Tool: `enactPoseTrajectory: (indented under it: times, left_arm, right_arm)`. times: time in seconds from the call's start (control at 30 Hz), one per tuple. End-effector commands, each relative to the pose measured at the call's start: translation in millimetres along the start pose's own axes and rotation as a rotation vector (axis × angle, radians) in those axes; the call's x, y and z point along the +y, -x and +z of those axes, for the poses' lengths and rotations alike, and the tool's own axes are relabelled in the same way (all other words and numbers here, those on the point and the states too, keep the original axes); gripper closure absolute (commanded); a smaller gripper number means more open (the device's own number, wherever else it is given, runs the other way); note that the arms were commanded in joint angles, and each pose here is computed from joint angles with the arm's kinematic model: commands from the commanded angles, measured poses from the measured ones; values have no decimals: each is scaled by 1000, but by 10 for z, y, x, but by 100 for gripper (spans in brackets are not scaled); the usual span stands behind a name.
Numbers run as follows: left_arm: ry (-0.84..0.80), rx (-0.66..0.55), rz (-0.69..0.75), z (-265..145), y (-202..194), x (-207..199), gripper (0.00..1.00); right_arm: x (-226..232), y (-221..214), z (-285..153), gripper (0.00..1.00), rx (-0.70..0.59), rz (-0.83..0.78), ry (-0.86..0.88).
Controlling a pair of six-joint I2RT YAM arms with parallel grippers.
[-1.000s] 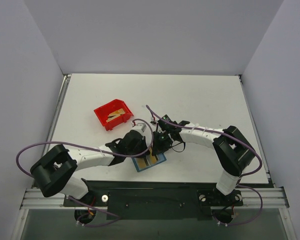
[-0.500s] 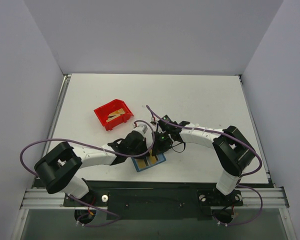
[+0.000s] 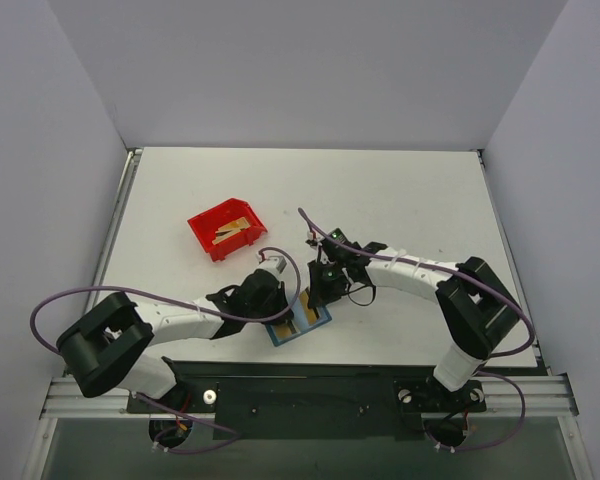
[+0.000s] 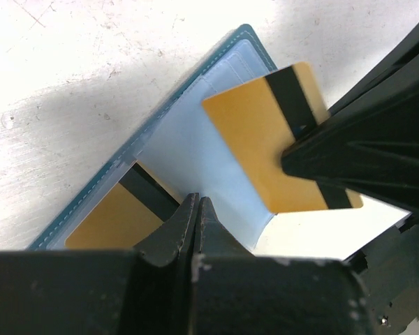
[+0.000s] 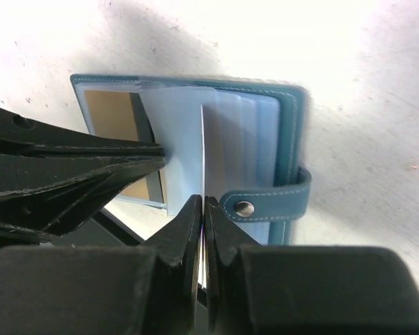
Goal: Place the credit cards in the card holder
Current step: Insert the credit card into the card holder.
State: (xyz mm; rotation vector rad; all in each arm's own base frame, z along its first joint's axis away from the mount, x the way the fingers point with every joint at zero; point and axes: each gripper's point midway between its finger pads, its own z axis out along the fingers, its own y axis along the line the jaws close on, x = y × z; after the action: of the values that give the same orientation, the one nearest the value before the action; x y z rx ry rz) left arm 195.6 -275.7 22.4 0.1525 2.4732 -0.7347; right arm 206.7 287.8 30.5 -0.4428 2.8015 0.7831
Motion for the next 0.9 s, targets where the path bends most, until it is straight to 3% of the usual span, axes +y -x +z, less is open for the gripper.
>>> enactPoseTrajectory:
  times: [0.0, 0.87]
  left_arm:
    - [58, 54, 4, -48, -211, 199, 100]
    - [71, 69, -1, -6, -270, 245, 100]
  right_arm:
    - [-111, 29, -147, 100, -34, 16, -49]
    - [-244, -45, -204, 100, 13, 20, -49]
